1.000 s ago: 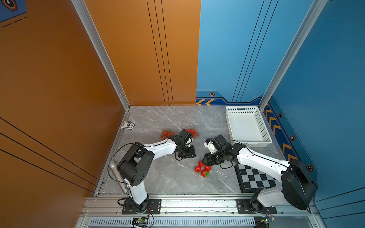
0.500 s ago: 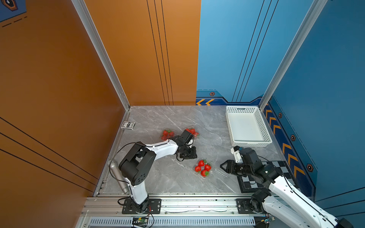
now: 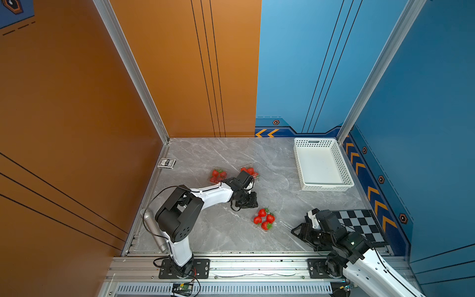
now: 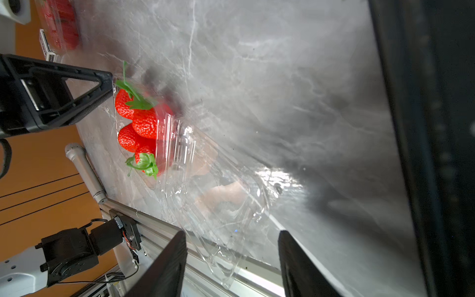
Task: Pack strawberries into containers
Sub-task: Close the packing box at the center of the board.
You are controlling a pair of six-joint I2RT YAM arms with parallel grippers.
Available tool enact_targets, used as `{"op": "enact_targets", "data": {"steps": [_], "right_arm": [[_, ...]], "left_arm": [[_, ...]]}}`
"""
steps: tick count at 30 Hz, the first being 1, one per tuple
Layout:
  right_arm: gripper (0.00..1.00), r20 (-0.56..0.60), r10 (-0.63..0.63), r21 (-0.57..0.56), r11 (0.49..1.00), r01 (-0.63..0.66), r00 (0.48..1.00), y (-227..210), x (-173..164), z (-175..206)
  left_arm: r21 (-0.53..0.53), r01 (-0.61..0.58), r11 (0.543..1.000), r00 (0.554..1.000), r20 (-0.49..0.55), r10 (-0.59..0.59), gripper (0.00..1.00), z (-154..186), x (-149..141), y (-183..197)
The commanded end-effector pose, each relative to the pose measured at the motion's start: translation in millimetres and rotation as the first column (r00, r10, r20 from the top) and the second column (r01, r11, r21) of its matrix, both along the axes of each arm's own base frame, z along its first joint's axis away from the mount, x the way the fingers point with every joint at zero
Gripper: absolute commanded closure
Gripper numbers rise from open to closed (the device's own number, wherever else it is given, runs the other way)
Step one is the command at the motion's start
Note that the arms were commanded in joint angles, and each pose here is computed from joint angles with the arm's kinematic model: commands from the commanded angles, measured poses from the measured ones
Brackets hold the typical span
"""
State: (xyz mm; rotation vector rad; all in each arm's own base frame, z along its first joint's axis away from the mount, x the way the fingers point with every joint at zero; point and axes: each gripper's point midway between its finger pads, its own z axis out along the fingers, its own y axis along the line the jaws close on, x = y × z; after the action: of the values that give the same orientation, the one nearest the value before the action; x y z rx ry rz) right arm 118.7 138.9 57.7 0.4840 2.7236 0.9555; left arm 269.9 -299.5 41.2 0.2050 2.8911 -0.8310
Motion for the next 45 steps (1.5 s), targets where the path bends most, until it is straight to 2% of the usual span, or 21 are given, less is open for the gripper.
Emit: {"op": "enact_targets", "data": {"steps": [1,8,19,33,45], "right_arm": [[0.4,-0.029,-0.032,-0.014,0.999,0.032,0.999,-4,-5,-6],[0.39,-0.039,-0.044,0.02,0.999,0.044,0.998,5,-3,-22],[0.38,0.042,-0.02,0.142,0.99,0.014,0.999,34,21,-5],[0.38,0.158,0.014,0.313,0.948,-0.064,0.987,65,38,55],[0.31,0.211,0.118,0.31,0.933,-0.181,0.97,106,60,77]], "left_arm": [[0.002,0.002,1.0,1.0,-0.001,-0.002,0.72,1,-3,-3],[-0.001,0.006,1.0,1.0,0.001,-0.006,0.72,3,-3,-5],[-0.001,0.005,1.0,1.0,0.006,-0.005,0.72,4,-2,-5],[-0.012,-0.004,1.0,1.0,0.016,0.004,0.72,10,1,-4],[-0.02,-0.066,0.998,0.996,0.064,0.067,0.65,26,14,12]]}}
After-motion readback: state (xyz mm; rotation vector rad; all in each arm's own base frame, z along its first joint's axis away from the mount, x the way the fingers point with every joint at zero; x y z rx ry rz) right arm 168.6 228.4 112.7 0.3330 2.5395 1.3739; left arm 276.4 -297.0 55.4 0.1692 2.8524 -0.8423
